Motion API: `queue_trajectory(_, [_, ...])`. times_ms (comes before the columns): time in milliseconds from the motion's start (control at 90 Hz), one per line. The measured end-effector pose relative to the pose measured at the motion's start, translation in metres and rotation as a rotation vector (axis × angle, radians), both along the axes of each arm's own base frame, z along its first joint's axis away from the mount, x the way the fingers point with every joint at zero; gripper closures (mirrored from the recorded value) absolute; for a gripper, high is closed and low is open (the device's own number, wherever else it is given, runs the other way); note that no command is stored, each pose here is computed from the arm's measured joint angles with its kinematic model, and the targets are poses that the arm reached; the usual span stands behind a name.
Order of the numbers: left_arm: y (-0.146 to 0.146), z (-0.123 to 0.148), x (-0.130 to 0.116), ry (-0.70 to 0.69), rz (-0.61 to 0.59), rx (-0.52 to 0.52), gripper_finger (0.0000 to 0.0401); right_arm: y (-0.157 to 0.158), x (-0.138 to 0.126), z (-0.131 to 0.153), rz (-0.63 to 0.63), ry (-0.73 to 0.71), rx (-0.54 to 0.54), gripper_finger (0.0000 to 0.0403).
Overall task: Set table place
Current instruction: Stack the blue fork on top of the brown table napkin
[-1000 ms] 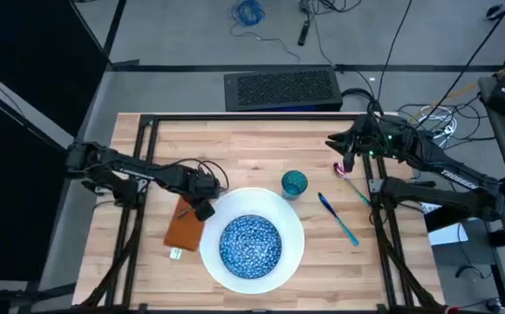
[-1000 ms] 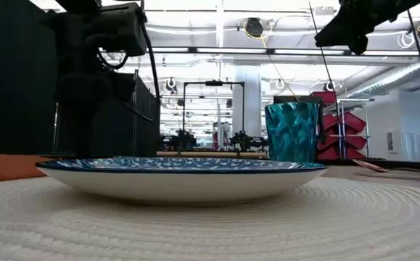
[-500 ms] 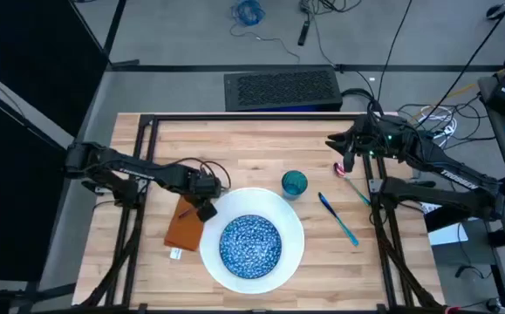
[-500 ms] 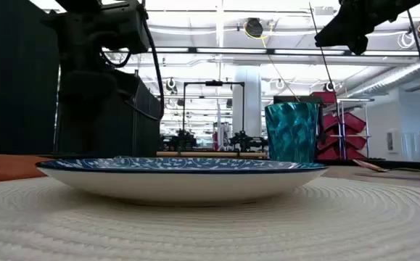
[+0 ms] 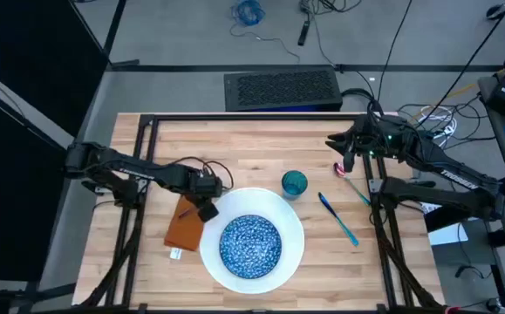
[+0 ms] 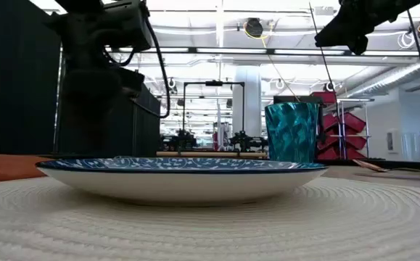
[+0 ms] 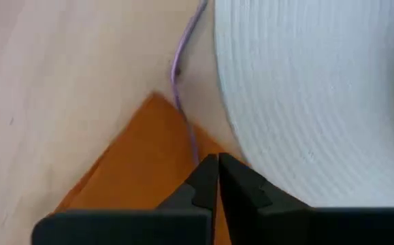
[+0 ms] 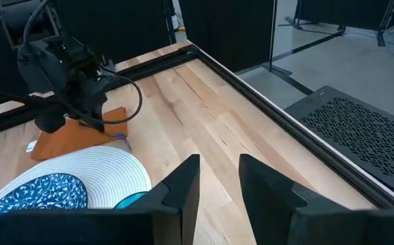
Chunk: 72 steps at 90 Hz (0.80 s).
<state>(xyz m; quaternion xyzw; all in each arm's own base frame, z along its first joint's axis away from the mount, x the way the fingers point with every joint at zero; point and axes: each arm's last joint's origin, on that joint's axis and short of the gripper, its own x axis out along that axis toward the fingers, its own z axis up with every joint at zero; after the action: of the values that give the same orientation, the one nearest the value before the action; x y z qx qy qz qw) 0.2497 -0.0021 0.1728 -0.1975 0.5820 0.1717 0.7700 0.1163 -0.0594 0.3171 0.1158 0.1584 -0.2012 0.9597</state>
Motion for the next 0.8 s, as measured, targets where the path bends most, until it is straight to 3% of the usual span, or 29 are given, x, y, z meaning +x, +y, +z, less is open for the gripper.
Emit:
queue_trajectory(156, [0.013,0.003,0.01,-0.108,0.025,0.009,0.0351,0.0,0.0,0.0,0.0,0.002,0.002,0.0312])
queue_trajectory(322, [0.026,0.001,0.003,-0.044,0.092,0.062,0.0307,0.0,0.0,-0.001,-0.001,0.011,0.011,0.0312])
queue_trajectory(478, [0.032,0.001,0.003,-0.043,0.113,0.083,0.0302,0.0,0.0,-0.002,0.001,0.017,0.008,0.0312])
queue_trajectory(800, [0.031,-0.002,0.007,-0.053,0.043,0.042,0.0302,-0.002,0.003,-0.004,0.001,0.036,0.016,0.0312])
